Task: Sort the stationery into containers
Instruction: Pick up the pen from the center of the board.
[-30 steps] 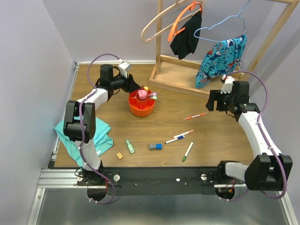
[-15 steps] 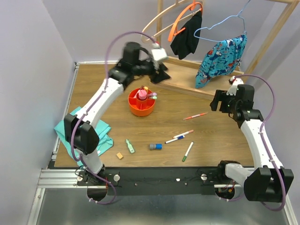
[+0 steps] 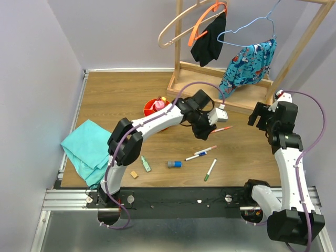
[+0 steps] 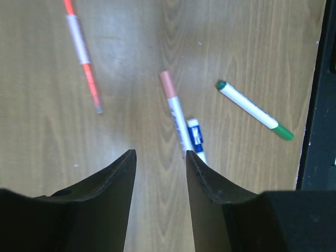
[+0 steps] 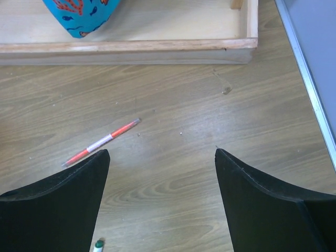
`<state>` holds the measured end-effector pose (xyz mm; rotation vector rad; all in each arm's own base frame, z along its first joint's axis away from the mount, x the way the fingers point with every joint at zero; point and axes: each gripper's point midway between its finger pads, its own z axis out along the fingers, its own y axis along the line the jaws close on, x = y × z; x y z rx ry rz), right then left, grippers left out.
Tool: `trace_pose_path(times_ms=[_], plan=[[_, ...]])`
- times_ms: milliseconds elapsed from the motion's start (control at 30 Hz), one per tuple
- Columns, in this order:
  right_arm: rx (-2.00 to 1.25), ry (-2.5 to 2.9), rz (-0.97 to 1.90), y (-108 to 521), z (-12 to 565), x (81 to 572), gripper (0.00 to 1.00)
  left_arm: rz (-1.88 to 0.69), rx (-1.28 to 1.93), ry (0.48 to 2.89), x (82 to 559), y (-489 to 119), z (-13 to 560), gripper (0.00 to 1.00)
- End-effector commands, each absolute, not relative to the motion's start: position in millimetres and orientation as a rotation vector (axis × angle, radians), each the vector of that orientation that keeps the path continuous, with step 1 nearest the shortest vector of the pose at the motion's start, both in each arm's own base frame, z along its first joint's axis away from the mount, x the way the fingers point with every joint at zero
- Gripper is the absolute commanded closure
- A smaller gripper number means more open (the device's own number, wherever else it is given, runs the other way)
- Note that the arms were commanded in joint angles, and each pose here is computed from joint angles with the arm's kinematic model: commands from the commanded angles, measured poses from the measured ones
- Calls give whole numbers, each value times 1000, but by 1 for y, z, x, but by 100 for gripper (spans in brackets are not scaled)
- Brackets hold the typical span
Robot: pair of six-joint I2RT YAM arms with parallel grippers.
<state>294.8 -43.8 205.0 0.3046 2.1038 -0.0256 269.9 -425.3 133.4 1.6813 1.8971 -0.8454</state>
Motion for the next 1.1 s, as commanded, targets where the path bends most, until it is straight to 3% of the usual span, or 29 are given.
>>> trace_pose_path(times_ms=[0,233,800,1067], plan=[[351,2134,-47,-47,187,279,10,-712,1687,2032,245,-426,111,48],[344,2128,-20,-43,185,277,10,-575,1635,2099,242,-436,85,45],[356,2102,-46,-46,196,273,10,-639,1606,2168,237,-468,48,46],[355,2118,-36,-45,193,275,10,-634,1588,2217,237,-470,27,54]])
